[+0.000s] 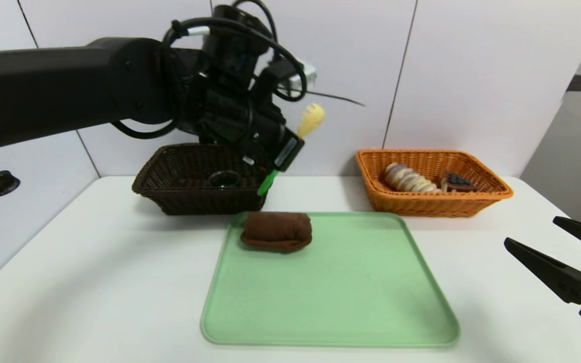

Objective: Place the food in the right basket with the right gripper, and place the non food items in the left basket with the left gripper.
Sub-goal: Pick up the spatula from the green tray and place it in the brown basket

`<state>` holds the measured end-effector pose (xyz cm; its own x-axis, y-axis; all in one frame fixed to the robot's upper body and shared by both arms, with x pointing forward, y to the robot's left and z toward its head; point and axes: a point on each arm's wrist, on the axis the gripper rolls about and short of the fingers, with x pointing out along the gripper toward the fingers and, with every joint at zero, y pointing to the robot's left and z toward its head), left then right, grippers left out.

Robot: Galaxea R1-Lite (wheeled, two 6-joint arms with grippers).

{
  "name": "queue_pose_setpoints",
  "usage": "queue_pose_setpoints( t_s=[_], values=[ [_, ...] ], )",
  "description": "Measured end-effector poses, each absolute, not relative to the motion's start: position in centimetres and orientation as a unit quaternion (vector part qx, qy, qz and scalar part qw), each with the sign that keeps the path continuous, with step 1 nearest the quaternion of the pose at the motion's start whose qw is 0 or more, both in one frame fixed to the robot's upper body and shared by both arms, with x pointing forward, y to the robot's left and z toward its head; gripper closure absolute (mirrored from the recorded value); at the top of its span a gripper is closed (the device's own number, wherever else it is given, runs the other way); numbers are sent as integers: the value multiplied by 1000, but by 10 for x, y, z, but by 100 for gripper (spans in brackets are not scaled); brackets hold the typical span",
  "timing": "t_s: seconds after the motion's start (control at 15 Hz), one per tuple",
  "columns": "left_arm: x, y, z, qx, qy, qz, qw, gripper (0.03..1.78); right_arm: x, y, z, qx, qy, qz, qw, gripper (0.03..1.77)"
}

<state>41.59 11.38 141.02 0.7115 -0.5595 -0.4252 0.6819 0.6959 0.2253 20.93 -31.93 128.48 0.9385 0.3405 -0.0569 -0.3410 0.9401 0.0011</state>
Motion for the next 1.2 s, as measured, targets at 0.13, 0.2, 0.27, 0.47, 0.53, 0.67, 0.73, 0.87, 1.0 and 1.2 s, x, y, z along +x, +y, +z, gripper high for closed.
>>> queue_pose_setpoints(
  t_s=[0.13, 0.2, 0.27, 0.47, 0.53, 0.67, 0.73, 0.87, 1.0, 1.2],
  values=[
    [437, 148, 1427, 98, 125, -266, 951, 176, 209, -319, 1286, -6, 27, 176, 984, 10],
    [445, 163, 1430, 70, 111, -225, 966, 176, 209, -319, 1286, -6, 27, 177, 984, 10],
    [452, 177, 1429, 50, 107, -180, 977, 176, 209, -319, 1285, -6, 27, 177, 984, 10],
    [470, 211, 1413, 39, 120, -103, 987, 176, 209, -319, 1286, -6, 26, 177, 984, 10],
    [476, 220, 1407, 37, 114, -89, 989, 176, 209, -319, 1286, -7, 26, 177, 984, 10],
    [491, 236, 1395, 34, 92, -65, 993, 176, 209, -319, 1286, -7, 26, 178, 984, 10],
    [498, 245, 1386, 35, 85, -51, 994, 176, 209, -319, 1286, -8, 26, 177, 984, 10],
    [511, 259, 1371, 36, 90, -29, 995, 176, 209, -319, 1285, -8, 27, 177, 984, 10],
    [521, 272, 1354, 39, 111, -3, 993, 176, 209, -319, 1285, -8, 28, 177, 984, 10],
    [527, 285, 1330, 41, 142, 16, 989, 176, 210, -319, 1284, -8, 30, 179, 983, 10]
  ],
)
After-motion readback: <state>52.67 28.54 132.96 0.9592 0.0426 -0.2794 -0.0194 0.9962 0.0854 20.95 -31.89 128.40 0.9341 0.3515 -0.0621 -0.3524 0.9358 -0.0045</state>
